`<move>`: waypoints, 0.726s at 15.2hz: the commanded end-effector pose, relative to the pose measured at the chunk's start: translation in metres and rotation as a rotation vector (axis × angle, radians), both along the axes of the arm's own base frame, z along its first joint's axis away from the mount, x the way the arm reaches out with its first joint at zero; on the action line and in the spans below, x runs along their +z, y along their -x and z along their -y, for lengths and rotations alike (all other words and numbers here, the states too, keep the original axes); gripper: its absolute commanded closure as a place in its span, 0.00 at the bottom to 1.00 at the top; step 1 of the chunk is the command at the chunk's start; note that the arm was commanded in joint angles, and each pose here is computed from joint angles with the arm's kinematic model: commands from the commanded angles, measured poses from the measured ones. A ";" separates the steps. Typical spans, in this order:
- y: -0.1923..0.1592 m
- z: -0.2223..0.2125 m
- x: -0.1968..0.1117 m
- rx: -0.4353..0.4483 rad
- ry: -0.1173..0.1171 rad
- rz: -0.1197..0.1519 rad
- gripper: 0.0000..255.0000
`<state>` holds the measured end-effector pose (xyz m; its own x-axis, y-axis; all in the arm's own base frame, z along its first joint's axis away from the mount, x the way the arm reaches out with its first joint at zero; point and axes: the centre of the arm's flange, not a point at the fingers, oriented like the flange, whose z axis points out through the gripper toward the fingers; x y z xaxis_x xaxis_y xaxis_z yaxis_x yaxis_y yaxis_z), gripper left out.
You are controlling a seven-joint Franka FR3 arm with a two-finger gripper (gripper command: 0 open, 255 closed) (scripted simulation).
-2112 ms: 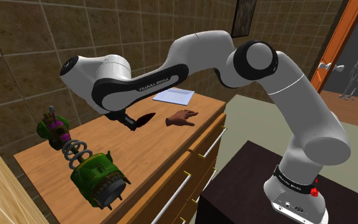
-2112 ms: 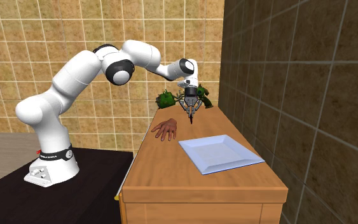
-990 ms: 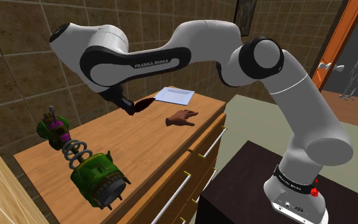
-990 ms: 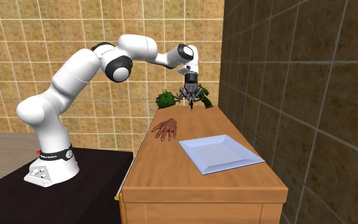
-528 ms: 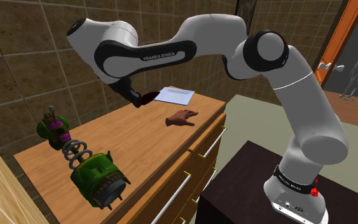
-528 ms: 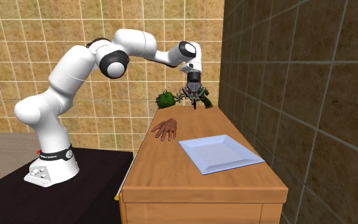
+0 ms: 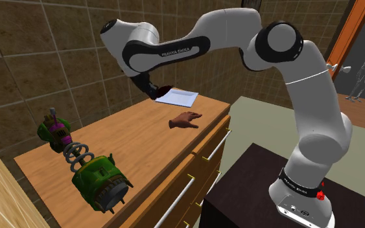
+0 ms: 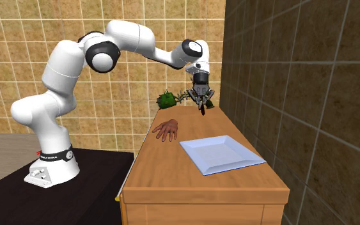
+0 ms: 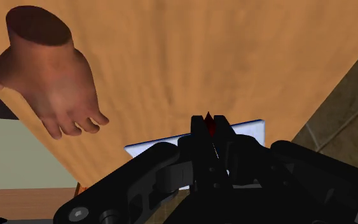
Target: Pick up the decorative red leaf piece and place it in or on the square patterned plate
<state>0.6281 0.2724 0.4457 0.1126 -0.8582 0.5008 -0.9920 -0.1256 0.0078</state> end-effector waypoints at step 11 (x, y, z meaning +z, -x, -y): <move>-0.053 0.152 -0.002 0.001 0.000 0.000 1.00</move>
<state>0.6770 0.1335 0.4423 0.1126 -0.8582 0.5008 -0.9921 -0.1254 0.0082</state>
